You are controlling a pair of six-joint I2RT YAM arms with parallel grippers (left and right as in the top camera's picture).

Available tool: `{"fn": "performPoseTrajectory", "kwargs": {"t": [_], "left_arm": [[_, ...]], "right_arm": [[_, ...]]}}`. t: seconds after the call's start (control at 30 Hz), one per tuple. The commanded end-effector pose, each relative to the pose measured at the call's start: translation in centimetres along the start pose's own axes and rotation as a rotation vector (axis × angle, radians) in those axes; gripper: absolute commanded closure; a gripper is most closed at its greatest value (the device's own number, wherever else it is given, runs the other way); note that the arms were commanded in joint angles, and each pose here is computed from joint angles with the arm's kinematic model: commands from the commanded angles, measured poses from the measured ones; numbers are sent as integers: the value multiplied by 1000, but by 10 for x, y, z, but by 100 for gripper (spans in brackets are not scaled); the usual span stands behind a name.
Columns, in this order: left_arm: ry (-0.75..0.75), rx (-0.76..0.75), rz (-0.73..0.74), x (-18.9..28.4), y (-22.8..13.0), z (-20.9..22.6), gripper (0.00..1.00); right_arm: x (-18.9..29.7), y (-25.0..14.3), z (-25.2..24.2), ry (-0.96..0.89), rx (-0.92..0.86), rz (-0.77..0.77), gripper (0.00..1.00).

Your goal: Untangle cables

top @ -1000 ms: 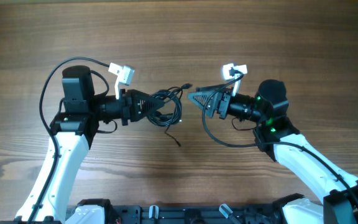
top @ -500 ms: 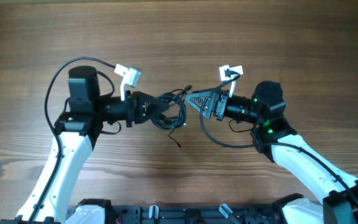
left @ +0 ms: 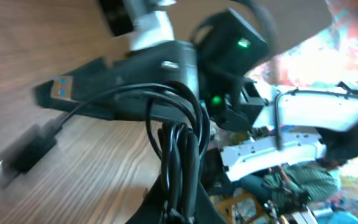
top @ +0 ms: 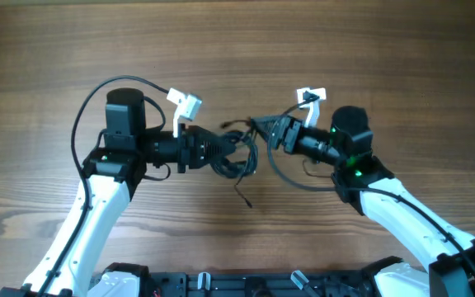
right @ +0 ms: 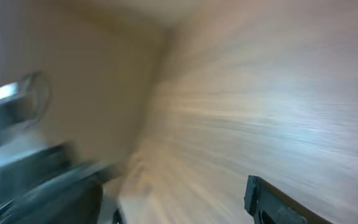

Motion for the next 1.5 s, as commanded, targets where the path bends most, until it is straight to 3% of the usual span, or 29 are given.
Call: {"fn": "performPoseTrajectory", "kwargs": {"t": [0.0, 0.13, 0.33, 0.43, 0.63, 0.97, 1.17, 1.47], "left_arm": [[-50, -35, 24, -2, -3, -10, 96], [-49, -38, 23, -2, -2, -10, 96], [39, -30, -80, 22, 16, 8, 96], [38, -32, -81, 22, 16, 8, 96], [9, -41, -28, 7, 7, 1, 96], [-33, -41, -10, 7, 4, -6, 96], [-40, -41, -7, 7, 4, -7, 96], [-40, -40, -7, 7, 4, -7, 96]], "right_arm": [[5, 0, -40, -213, -61, -52, 24], [8, -3, -35, -165, -11, -5, 23], [44, 2, 28, 279, 186, 113, 27], [36, 0, 53, 341, 259, 99, 27], [13, 8, 45, 191, 209, -5, 27], [4, -5, 54, 201, 194, 24, 27], [-13, -28, -21, -154, 36, 47, 34], [22, -16, -103, -508, -82, -29, 29]]}}
Point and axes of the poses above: each gripper's point midway between its finger pads, its own x axis back along the fingers, its own z axis along the line the jaws close on, y = z × x, the point moved 1 cm from there along x, back along the fingers, and after that the axes turned 9 degrees about x, right-handed, at the moved point
